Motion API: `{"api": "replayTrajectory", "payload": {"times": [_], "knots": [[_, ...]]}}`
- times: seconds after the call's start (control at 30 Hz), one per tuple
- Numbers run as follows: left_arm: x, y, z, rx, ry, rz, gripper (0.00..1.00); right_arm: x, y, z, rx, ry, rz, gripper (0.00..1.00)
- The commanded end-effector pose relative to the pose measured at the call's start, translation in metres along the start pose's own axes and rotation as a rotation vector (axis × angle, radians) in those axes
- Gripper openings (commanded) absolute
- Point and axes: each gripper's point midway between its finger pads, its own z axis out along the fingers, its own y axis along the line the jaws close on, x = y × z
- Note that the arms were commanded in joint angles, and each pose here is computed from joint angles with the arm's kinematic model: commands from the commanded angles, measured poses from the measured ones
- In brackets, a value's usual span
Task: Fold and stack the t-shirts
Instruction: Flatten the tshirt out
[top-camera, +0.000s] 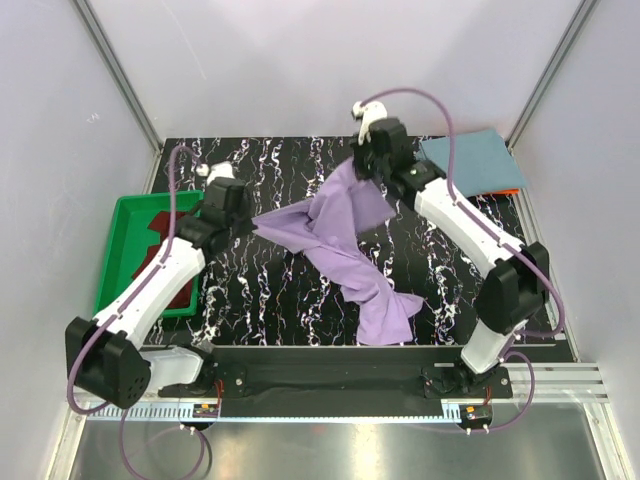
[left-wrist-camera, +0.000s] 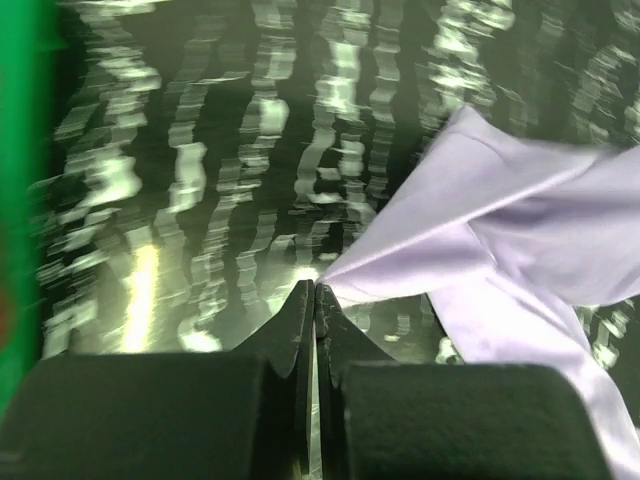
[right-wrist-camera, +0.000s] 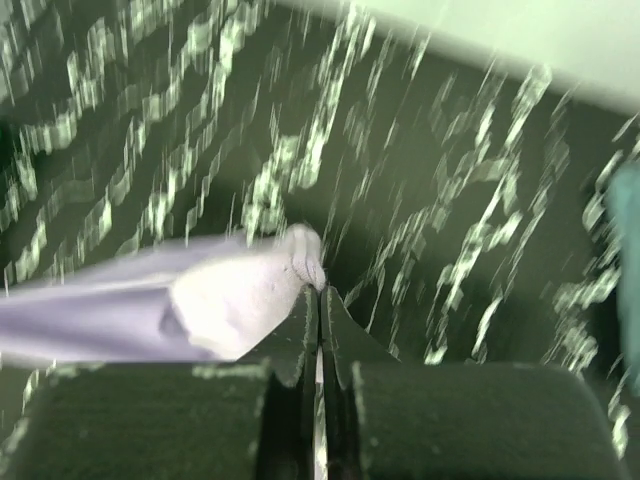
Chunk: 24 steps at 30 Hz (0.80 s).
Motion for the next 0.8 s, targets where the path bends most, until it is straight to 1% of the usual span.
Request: {"api": "replayTrajectory", "payload": {"times": [0.0,0.03,0.07,0.1,0.13,0.17,0.23,0.27,0.3,0.33,0.37,0.4,0.47,0.6,0.67,0.77], "knots": [[-0.022,0.039,-0.03,-0.161,-0.039,-0.046,0.0,-0.064,-0.023,0.006,0.048,-0.142,-0.023,0.0],[-0.025,0.046,-0.035,-0.196,-0.054,-0.046,0.0,-0.088,-0.025,0.004,0.044,-0.194,-0.042,0.0],[-0.026,0.054,-0.042,-0.217,-0.064,-0.049,0.0,-0.086,-0.026,0.02,0.047,-0.182,-0.054,0.0],[-0.027,0.059,-0.045,-0.236,-0.075,-0.056,0.0,-0.092,-0.029,0.027,0.053,-0.188,-0.059,0.0],[-0.029,0.064,-0.048,-0.26,-0.089,-0.06,0.0,-0.116,-0.033,0.025,0.051,-0.231,-0.06,0.0],[-0.03,0.072,-0.051,-0.284,-0.097,-0.066,0.0,-0.122,-0.034,0.042,0.032,-0.233,-0.064,0.0],[-0.031,0.079,-0.054,-0.308,-0.097,-0.069,0.0,-0.122,-0.034,0.06,0.025,-0.231,-0.075,0.0],[-0.03,0.086,-0.056,-0.333,-0.091,-0.07,0.0,-0.108,-0.034,0.082,0.029,-0.199,-0.082,0.0],[-0.036,0.092,-0.061,-0.359,-0.111,-0.074,0.0,-0.115,-0.035,0.084,0.037,-0.222,-0.083,0.0],[-0.038,0.096,-0.064,-0.379,-0.115,-0.066,0.0,-0.114,-0.039,0.089,0.062,-0.226,-0.083,0.0],[-0.041,0.105,-0.068,-0.408,-0.121,-0.069,0.0,-0.117,-0.043,0.087,0.071,-0.244,-0.083,0.0],[-0.046,0.112,-0.073,-0.439,-0.143,-0.071,0.0,-0.129,-0.045,0.084,0.082,-0.297,-0.082,0.0],[-0.057,0.121,-0.084,-0.463,-0.181,-0.081,0.0,-0.133,-0.055,0.072,0.119,-0.327,-0.083,0.0],[-0.067,0.119,-0.09,-0.439,-0.203,-0.095,0.0,-0.148,-0.056,0.063,0.08,-0.374,-0.073,0.0],[-0.067,0.119,-0.091,-0.44,-0.195,-0.091,0.0,-0.144,-0.055,0.071,0.078,-0.369,-0.079,0.0],[-0.069,0.13,-0.098,-0.502,-0.208,-0.071,0.0,-0.143,-0.065,0.082,0.136,-0.402,-0.06,0.0]]}}
